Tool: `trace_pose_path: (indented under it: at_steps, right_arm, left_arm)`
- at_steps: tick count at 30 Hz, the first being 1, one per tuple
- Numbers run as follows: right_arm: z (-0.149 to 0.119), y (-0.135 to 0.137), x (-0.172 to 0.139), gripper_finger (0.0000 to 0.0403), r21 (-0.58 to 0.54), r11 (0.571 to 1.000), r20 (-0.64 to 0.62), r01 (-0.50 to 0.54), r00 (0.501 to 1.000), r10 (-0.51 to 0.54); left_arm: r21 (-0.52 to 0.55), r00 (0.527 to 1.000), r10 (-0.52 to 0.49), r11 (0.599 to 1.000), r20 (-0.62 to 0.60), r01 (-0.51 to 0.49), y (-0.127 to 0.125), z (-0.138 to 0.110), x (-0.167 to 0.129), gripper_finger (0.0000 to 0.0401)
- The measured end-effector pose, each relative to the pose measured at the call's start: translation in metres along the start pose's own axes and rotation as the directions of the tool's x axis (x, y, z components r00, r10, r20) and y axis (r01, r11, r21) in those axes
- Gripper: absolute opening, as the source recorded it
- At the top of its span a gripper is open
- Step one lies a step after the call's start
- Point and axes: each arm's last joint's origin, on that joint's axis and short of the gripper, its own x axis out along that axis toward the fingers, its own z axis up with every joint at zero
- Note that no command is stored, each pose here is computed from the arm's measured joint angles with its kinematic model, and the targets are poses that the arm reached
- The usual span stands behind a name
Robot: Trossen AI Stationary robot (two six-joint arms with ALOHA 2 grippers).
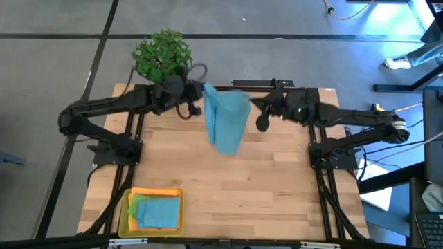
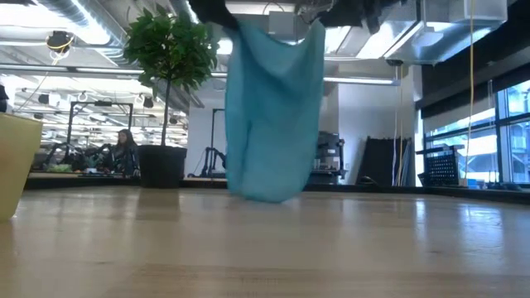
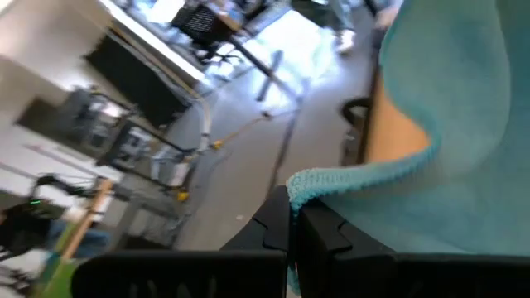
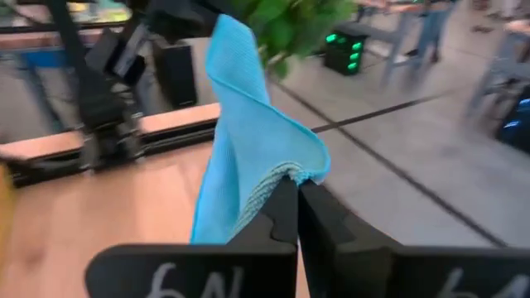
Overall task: Fold microfiber towels
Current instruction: Fold the blue microfiber cloth
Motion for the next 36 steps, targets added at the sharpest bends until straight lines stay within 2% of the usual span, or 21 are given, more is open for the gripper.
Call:
trace_pose_path:
  at_steps: [6,8,10,13,16,20,26,32,34,36]
  right_arm:
    - [0.038,-0.03,-0.009,0.0001,-0.023,0.994,-0.001,0.111,0.994,-0.111]
    - [0.042,-0.036,-0.012,0.0,-0.027,0.991,-0.025,0.132,0.991,-0.133]
    - [0.043,-0.039,-0.013,0.0,-0.032,0.989,-0.05,0.143,0.988,-0.145]
    - [0.035,-0.038,-0.013,0.0,-0.05,0.989,-0.119,0.136,0.983,-0.142]
    - [0.017,-0.028,-0.011,0.0,-0.043,0.995,-0.194,0.091,0.976,-0.098]
    - [-0.014,-0.008,-0.007,0.0,-0.004,1.0,-0.28,-0.017,0.96,0.015]
    - [-0.061,0.03,-0.012,0.0,0.082,0.986,-0.364,-0.143,0.917,0.164]
    - [-0.107,0.071,-0.028,0.0,0.206,0.934,-0.356,-0.292,0.867,0.35]
    - [-0.12,0.084,-0.033,0.0,0.295,0.899,-0.323,-0.323,0.852,0.412]
    - [-0.132,0.099,-0.037,0.0,0.34,0.864,-0.294,-0.371,0.831,0.472]
  left_arm:
    - [-0.003,0.995,0.101,0.995,0.008,-0.101,0.043,0.004,-0.001,0.0]
    - [0.03,0.998,0.063,0.998,0.007,-0.063,0.049,0.003,-0.004,0.0]
    - [0.075,1.0,-0.016,0.997,-0.012,0.017,0.051,0.001,-0.007,0.0]
    - [0.121,0.985,-0.137,0.981,-0.1,0.149,0.043,-0.008,-0.011,0.0]
    - [0.114,0.947,-0.242,0.956,-0.209,0.269,0.027,-0.019,-0.014,0.0]
    - [0.079,0.885,-0.346,0.919,-0.311,0.387,-0.001,-0.029,-0.02,0.0]
    - [0.075,0.807,-0.472,0.846,-0.357,0.528,-0.06,-0.033,-0.039,0.0]
    - [0.062,0.747,-0.572,0.779,-0.339,0.624,-0.121,-0.04,-0.069,0.0]
    - [0.048,0.729,-0.6,0.76,-0.328,0.648,-0.139,-0.043,-0.081,0.0]
    - [0.028,0.714,-0.63,0.744,-0.305,0.668,-0.155,-0.047,-0.093,0.0]
